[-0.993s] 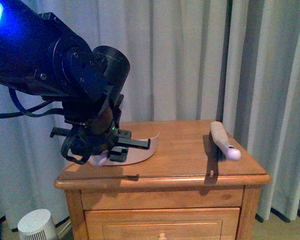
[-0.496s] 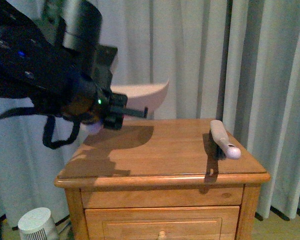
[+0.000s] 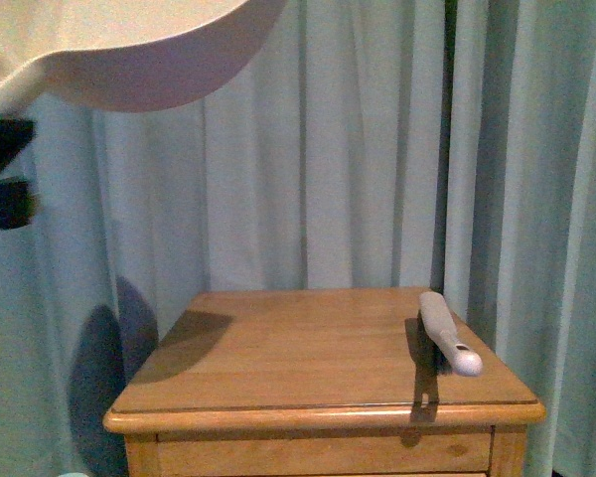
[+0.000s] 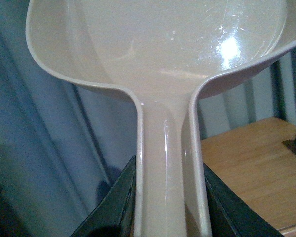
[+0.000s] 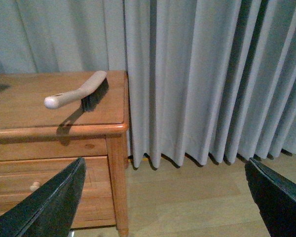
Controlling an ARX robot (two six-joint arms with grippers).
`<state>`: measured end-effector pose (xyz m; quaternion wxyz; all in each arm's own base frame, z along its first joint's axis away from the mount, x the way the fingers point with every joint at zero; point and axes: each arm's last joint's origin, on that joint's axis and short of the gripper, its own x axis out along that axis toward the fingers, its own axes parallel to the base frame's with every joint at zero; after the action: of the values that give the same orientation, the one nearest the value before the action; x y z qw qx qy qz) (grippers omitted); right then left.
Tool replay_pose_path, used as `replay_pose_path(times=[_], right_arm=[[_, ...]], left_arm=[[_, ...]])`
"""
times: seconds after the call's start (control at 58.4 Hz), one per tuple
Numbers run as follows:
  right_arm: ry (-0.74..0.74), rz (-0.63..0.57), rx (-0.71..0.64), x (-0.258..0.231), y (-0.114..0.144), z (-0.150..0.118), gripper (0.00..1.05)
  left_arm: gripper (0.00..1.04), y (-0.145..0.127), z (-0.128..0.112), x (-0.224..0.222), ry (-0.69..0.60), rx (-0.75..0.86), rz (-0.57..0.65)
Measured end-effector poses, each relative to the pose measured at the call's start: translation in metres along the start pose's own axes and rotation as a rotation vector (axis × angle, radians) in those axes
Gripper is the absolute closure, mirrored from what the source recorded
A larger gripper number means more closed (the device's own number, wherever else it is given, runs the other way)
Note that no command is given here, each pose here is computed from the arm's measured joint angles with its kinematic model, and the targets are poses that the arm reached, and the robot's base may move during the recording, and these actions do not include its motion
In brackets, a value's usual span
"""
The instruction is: Clean up trash
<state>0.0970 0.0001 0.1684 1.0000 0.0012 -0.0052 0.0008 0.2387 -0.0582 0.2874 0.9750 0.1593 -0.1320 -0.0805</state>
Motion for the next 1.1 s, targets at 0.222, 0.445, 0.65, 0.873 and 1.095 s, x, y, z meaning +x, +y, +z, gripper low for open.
replay_pose_path(times=[0.222,0.445,0.65,0.873,1.095], right_arm=[[0.0,0.0,0.0,0.0,0.0,0.0,0.07],[0.0,0.0,0.0,0.0,0.0,0.0,0.07],[0.043,-0.077,-0.018,0.001,0.0,-0.002,0.07],[0.144,-0.271,-0.131,0.025,0.014,0.024,0.07],[0.28,-0.095,-0.04,0.087,0.028,0.076,0.07]], left_arm=[[0.77,0.051,-0.015,-0.041,0.02,0.005,0.108],[0.77,0.081,-0.023,-0.068,0.042,-0.031,0.2],[0.77,0.078,-0.026,-0.087,0.075,-0.099,0.195],[0.77,0.076,-0.025,-0.092,0.073,-0.127,0.194],[0.77,0.076,-0.024,-0.092,0.072,-0.133,0.195]])
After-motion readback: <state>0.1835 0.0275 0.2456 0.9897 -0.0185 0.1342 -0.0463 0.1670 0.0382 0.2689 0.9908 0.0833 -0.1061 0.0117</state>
